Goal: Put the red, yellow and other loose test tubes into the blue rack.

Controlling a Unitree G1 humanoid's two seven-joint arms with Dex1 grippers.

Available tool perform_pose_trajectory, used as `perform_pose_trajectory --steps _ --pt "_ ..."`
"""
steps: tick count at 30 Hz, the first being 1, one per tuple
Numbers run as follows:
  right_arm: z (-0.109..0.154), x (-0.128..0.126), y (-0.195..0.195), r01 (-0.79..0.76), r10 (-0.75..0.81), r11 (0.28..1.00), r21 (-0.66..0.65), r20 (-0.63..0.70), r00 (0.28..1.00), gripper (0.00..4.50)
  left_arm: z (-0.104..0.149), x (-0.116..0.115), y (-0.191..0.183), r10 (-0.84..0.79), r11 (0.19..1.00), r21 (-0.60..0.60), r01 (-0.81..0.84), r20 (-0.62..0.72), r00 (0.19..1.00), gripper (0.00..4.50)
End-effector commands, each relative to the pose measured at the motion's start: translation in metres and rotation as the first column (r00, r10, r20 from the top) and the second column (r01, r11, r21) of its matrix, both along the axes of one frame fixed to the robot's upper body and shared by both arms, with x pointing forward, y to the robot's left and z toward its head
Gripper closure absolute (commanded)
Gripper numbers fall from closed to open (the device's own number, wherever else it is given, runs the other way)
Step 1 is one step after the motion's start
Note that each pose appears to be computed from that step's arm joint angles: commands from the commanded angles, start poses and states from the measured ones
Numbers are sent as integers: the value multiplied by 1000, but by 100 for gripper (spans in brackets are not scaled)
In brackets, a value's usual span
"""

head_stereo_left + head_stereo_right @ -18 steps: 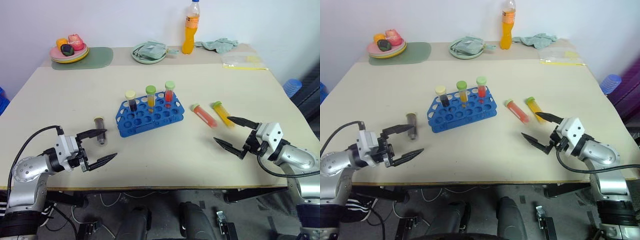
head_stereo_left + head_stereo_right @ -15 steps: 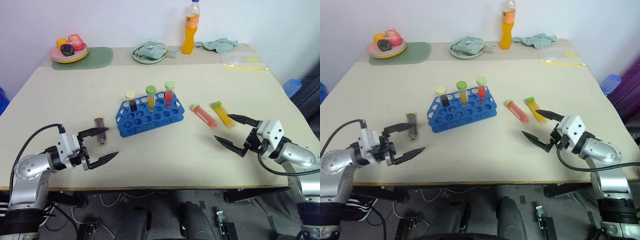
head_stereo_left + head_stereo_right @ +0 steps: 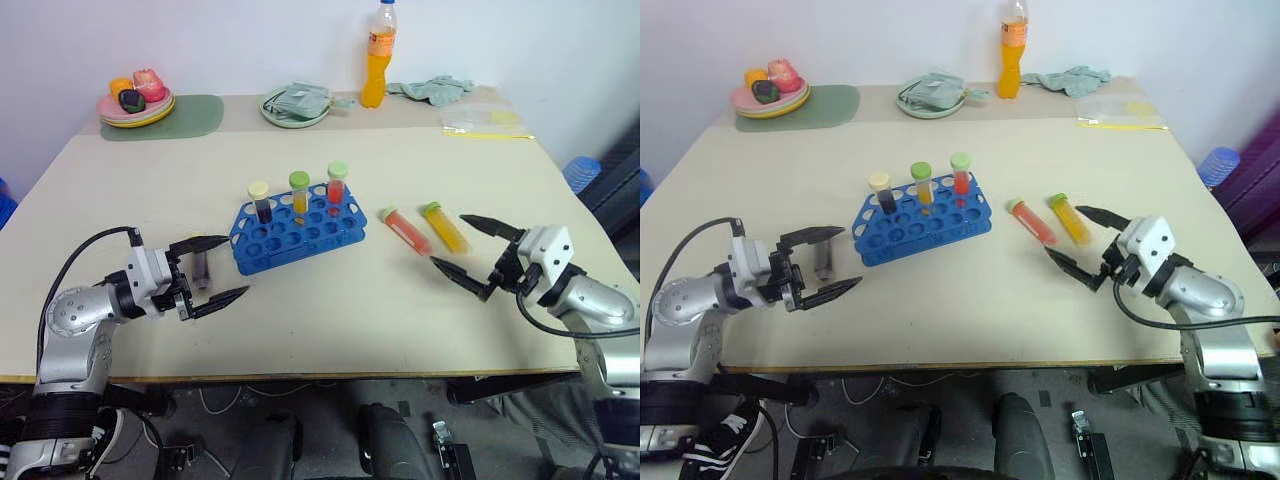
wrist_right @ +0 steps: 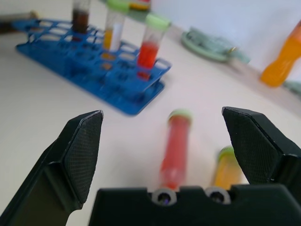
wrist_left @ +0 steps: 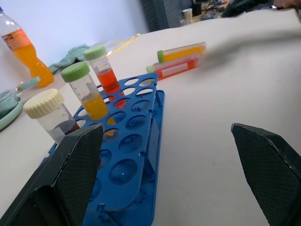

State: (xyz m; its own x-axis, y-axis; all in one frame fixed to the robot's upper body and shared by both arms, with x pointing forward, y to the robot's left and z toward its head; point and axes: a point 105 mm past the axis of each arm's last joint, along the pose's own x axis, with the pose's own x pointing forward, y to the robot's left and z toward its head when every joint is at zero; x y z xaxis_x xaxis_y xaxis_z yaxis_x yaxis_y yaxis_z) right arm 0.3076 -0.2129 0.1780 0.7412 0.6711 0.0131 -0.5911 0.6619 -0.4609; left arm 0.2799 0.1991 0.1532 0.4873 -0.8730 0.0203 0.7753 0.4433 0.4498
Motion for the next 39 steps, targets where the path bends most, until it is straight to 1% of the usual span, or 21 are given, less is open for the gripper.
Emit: perform_pose_trajectory --steps 1,4,8,9,10,12,14,15,18,20,22,23,24,28,29,31,34,39 --pt "13 6 8 6 -7 999 33 32 999 0 6 -3 -1 13 1000 -18 -12 35 999 3" --pt "16 13 9 44 -44 999 27 -11 999 0 9 -3 -7 -14 1000 -17 14 26 1000 3" --pt "19 25 10 121 -116 992 37 -108 987 0 10 -1 -11 -39 999 -6 39 19 999 3" --pt "18 28 10 147 -143 989 19 -136 980 0 10 0 -10 -40 999 -6 40 20 999 3" --pt "17 33 7 176 -179 984 -32 -146 973 0 11 0 -11 -42 999 -8 42 21 999 3" --pt "13 44 1 235 -250 968 -90 -230 941 0 11 0 -14 -45 999 -10 45 21 999 3" --pt "18 53 0 274 -288 958 -89 -328 900 0 8 0 -16 -49 999 -5 49 16 999 3" --pt "23 55 3 270 -282 959 -83 -344 896 0 7 -1 -16 -51 999 -1 51 14 999 3" --pt "27 62 9 261 -315 948 -181 -424 849 0 9 -2 -20 -58 998 5 58 22 998 3" --pt "34 68 17 260 -317 948 -183 -475 821 0 13 -1 -22 -61 998 3 61 34 998 3" --pt "37 73 33 255 -293 955 -149 -575 763 0 17 -1 -23 -61 998 -7 61 44 997 3" --pt "35 73 40 238 -290 957 -167 -604 742 0 18 -1 -23 -58 998 -7 59 47 997 3" --pt "29 76 45 251 -313 949 -189 -640 702 0 18 -2 -23 -54 998 -7 55 47 997 3" --pt "12 86 50 309 -389 919 -247 -706 592 0 16 -9 -24 -44 999 -5 45 47 998 3" --pt "9 88 51 316 -401 913 -259 -711 577 0 15 -11 -25 -42 999 -5 42 47 998 3" --pt "6 89 53 321 -413 907 -273 -721 556 0 15 -14 -25 -34 999 -7 34 46 998 3" --pt "-2 95 49 346 -476 877 -334 -697 536 0 11 -19 -24 -7 1000 -15 8 40 999 3" --pt "-3 99 48 350 -502 864 -362 -679 536 0 8 -24 -25 14 1000 -18 -14 35 999 3"
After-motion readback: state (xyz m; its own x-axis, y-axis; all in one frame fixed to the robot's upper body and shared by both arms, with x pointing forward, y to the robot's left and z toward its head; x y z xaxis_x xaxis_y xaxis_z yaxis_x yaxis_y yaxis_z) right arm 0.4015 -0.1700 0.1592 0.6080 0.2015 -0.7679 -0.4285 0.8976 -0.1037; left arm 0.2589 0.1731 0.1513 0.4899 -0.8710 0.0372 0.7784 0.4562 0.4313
